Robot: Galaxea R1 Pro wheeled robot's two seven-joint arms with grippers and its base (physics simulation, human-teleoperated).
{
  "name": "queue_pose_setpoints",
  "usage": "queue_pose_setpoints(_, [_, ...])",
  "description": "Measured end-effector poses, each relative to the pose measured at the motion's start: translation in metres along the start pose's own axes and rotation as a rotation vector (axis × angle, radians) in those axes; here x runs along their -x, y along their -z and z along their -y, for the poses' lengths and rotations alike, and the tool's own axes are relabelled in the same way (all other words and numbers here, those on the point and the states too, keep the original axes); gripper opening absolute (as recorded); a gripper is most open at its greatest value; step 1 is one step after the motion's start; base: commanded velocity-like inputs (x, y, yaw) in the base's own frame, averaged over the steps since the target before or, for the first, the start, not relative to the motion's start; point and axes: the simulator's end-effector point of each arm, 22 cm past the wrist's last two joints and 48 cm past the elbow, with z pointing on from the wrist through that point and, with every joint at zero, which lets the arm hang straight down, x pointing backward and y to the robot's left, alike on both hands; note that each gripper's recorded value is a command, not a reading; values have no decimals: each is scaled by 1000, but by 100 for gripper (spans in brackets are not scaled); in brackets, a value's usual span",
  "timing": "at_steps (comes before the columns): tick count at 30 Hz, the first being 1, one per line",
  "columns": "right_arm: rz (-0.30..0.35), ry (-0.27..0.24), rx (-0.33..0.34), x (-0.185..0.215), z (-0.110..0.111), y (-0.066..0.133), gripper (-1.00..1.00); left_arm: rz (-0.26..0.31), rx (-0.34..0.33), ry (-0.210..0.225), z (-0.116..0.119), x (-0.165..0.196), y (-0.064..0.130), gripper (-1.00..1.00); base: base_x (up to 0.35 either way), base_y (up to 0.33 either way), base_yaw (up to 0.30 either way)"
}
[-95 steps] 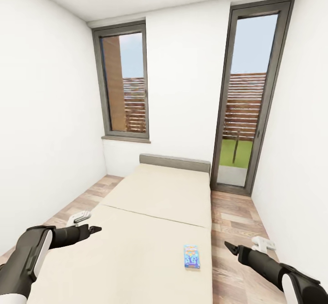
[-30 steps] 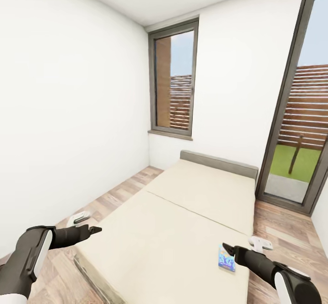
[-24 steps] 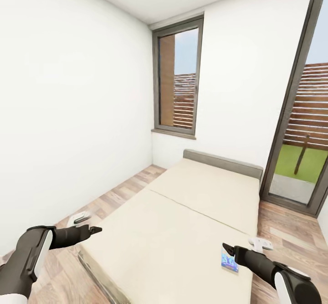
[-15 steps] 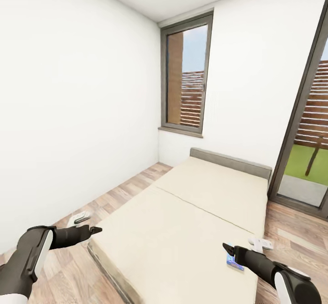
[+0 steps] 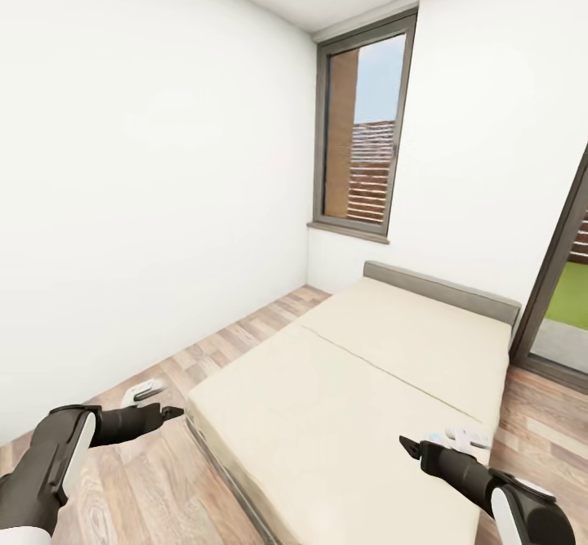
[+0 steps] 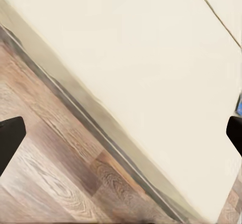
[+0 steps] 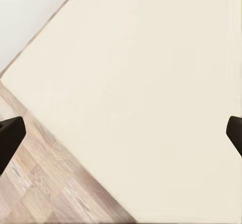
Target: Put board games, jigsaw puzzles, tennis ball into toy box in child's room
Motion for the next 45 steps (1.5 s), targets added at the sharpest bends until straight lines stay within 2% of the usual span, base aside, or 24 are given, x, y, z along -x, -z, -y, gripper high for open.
queue_pose_setpoints(18, [-22,-2,-7,-8,3,-5,100,-21,8,7,-5,-7,-8,100,-54,0,204])
queue_pose_setpoints(33, [-39,-5,-12,-14,6,-10,100,-38,11,12,-8,-13,-15,100,-212,-80,209])
queue_pose_setpoints(45, [-52,-8,-17,-19,8,-13,100,-51,15,17,-11,-18,-19,100,-37,-21,214])
